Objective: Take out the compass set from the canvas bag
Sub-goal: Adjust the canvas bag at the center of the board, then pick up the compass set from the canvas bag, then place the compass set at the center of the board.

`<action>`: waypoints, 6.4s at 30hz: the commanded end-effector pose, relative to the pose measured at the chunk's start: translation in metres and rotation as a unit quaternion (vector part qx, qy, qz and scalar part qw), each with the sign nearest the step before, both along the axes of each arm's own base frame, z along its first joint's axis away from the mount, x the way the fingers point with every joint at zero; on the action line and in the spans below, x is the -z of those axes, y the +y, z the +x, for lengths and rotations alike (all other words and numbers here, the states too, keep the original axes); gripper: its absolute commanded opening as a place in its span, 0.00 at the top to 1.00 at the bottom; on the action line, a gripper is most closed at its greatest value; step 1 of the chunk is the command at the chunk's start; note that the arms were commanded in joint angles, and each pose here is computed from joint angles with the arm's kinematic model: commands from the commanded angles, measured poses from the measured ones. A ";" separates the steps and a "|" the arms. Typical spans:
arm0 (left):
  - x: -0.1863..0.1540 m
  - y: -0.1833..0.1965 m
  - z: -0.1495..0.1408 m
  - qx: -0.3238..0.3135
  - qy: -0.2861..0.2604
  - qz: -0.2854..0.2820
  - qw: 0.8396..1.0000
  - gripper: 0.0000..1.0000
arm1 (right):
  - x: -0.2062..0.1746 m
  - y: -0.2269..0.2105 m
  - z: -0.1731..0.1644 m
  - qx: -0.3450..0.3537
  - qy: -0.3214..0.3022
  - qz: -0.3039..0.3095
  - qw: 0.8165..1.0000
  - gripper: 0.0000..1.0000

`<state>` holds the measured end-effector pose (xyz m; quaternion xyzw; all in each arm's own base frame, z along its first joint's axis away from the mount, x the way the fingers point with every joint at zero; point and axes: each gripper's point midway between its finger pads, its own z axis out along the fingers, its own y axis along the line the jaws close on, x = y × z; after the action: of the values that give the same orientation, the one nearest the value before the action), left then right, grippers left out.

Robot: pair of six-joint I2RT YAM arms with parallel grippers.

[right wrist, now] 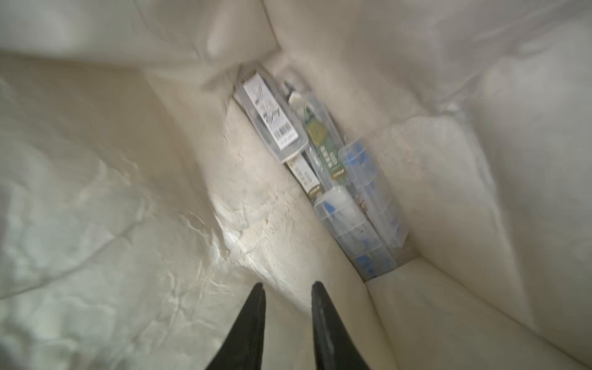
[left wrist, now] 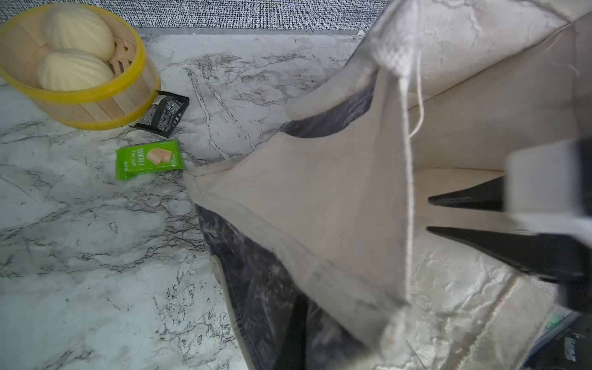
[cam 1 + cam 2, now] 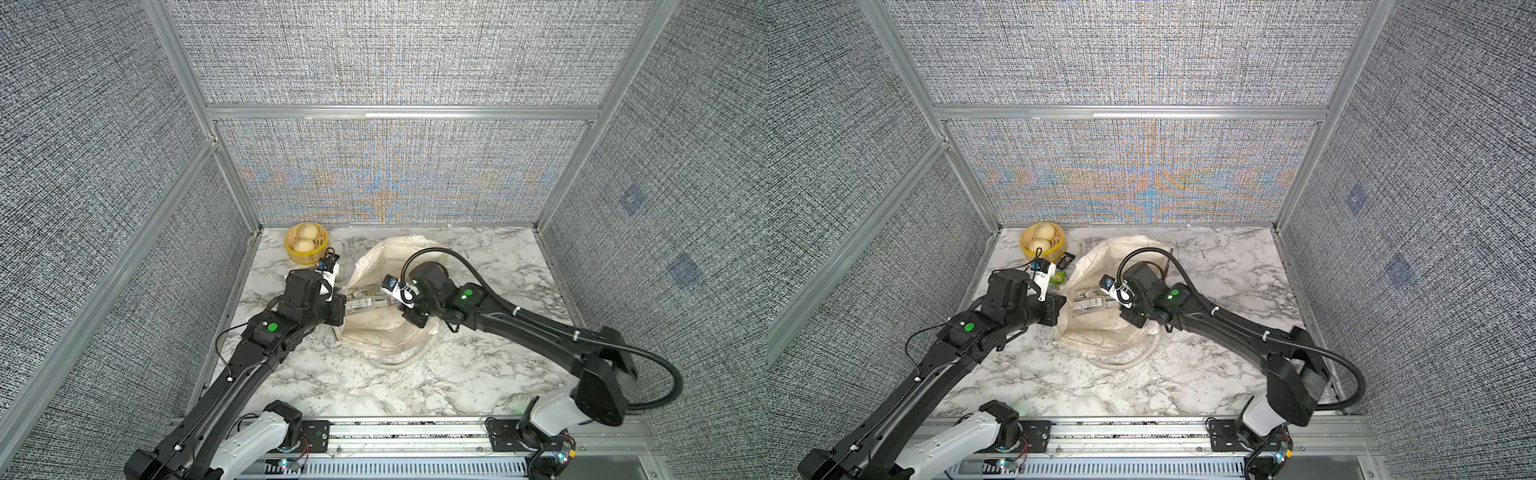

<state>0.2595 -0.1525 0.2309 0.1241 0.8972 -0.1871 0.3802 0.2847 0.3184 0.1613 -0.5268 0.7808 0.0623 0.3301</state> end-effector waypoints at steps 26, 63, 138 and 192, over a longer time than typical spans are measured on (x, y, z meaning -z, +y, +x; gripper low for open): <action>0.005 0.006 -0.005 -0.008 0.006 0.004 1.000 1.00 | 0.061 0.002 0.071 0.006 -0.038 -0.143 0.989 0.53; 0.006 0.004 -0.004 -0.003 0.009 0.005 1.000 1.00 | 0.125 0.006 0.081 0.017 0.083 -0.133 0.987 0.42; -0.038 0.028 0.029 -0.105 -0.063 0.017 0.992 1.00 | -0.304 -0.012 -0.011 0.071 -0.127 0.259 0.955 0.63; -0.034 0.005 0.029 -0.047 -0.060 -0.011 0.997 1.00 | 0.141 -0.253 0.153 0.535 0.290 0.002 0.794 0.52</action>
<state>0.2860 -0.1445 0.2594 0.0813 0.8834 -0.1648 0.4311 0.4419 0.0669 0.0222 0.0260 0.9958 0.0383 0.0787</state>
